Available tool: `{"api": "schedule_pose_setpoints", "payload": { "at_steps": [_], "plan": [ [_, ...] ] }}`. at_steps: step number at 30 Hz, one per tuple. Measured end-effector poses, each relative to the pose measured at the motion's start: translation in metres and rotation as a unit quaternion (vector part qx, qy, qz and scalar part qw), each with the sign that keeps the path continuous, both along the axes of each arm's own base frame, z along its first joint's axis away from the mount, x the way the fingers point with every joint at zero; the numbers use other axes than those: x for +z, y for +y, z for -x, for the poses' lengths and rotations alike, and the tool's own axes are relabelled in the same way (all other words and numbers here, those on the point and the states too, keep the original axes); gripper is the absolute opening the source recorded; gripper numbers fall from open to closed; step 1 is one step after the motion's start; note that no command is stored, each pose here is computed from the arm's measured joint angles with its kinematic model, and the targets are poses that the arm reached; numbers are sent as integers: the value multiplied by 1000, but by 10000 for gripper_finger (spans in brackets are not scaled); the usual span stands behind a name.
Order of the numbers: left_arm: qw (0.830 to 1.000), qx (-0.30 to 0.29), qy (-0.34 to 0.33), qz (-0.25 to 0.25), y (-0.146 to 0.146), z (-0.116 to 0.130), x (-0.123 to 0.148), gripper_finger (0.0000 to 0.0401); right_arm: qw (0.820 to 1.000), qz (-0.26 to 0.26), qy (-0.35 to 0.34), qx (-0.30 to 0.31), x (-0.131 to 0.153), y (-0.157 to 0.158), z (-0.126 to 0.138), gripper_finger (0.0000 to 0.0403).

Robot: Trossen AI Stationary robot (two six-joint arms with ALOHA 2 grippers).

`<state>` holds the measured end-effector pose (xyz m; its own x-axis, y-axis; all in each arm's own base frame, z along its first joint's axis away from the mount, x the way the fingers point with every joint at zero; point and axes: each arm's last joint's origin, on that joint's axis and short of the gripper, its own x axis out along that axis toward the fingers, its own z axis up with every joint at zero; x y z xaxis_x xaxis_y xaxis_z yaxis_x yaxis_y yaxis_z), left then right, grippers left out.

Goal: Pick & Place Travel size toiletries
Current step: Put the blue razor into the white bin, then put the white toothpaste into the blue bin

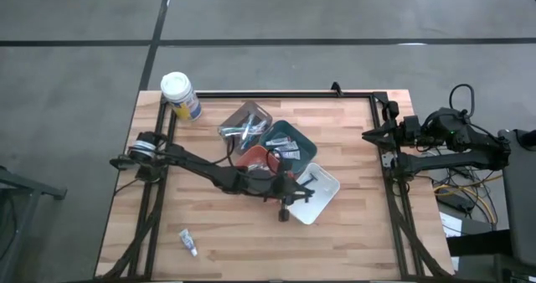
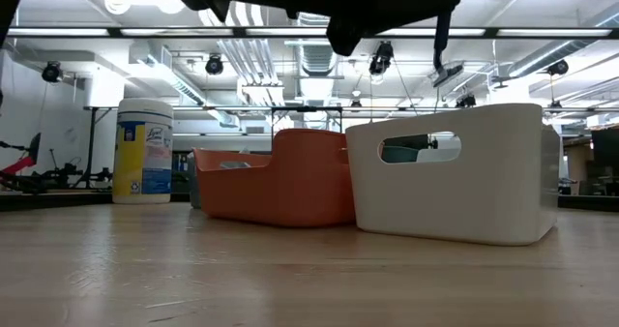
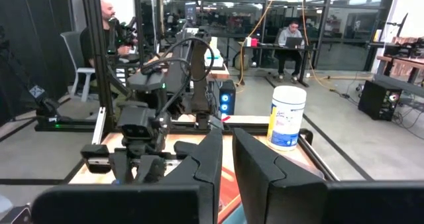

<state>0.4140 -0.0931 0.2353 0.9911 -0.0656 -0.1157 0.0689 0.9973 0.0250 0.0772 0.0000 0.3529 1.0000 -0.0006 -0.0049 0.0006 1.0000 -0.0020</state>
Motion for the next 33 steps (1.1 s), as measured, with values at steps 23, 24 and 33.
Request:
{"api": "schedule_pose_setpoints", "payload": {
  "at_steps": [23,24,33],
  "plan": [
    [999,25,-23,3,31,-9,11,119,1000,0,0,0,0,0,0,34],
    [999,25,-24,3,30,-10,12,125,1000,0,0,0,0,0,0,34],
    [999,25,-32,-5,31,-11,18,157,1000,0,0,0,0,0,0,34]
  ]
}}
